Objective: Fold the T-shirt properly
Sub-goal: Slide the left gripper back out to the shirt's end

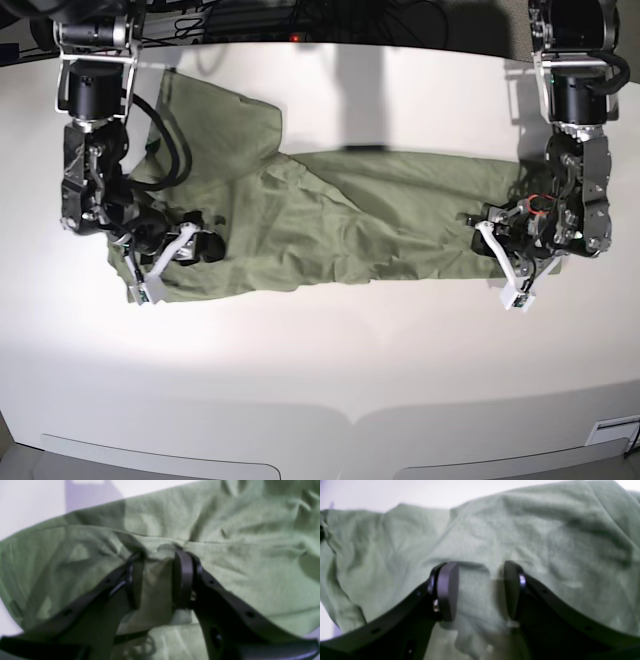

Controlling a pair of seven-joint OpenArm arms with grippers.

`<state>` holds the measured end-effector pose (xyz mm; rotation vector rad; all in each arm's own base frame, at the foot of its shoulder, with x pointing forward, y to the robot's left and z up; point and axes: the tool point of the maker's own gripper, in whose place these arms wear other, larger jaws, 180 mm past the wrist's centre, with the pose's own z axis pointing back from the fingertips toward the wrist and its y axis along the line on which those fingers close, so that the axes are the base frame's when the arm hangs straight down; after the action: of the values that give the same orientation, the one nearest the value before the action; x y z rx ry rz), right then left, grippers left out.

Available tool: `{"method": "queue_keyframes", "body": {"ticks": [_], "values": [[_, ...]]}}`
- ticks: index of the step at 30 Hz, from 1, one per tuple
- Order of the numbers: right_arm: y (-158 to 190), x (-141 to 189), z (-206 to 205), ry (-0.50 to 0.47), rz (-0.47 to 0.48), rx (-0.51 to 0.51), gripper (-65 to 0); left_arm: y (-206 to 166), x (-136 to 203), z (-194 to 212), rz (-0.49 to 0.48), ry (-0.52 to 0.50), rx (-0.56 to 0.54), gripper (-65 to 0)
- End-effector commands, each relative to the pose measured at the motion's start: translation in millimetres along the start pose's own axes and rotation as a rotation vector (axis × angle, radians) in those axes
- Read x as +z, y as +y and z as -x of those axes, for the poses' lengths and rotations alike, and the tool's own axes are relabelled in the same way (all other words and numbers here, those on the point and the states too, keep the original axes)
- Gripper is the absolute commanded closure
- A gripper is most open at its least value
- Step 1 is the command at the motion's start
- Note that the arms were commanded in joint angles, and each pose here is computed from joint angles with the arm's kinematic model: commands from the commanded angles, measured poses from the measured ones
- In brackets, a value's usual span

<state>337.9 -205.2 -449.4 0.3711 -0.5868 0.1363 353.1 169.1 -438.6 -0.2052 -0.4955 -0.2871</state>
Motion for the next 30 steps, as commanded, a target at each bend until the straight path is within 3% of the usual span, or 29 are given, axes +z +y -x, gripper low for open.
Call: {"method": "queue_keyframes", "body": {"ticks": [1, 7, 15, 20, 22, 26, 30], "values": [[-28, 10, 31, 0.158, 0.11, 0.004, -30.1, 16, 8, -10, -0.044, -0.01, -0.014, -20.6], [-38, 18, 48, 0.207, 0.133, -0.003, -30.1, 21, 12, -18, -0.054, -0.023, -0.017, -20.6], [-37, 17, 44, 0.185, 0.128, -0.006, -30.1, 18, 30, -66, -0.012, -0.054, -0.007, -20.6], [-37, 17, 42, 0.18, 0.128, -0.004, -30.1, 35, 46, -88, -0.047, -0.079, -0.021, -20.8], [-37, 17, 42, 0.181, 0.128, -0.004, -30.1, 45, 51, -86, -0.068, -0.08, -0.023, -25.0], [-37, 17, 42, 0.181, 0.128, -0.004, -30.1, 73, 59, -74, -0.127, -0.105, -0.025, -39.6], [-37, 17, 42, 0.179, 0.126, -0.006, -30.1, 90, 65, -51, -0.143, -0.084, -0.005, -42.7]]}}
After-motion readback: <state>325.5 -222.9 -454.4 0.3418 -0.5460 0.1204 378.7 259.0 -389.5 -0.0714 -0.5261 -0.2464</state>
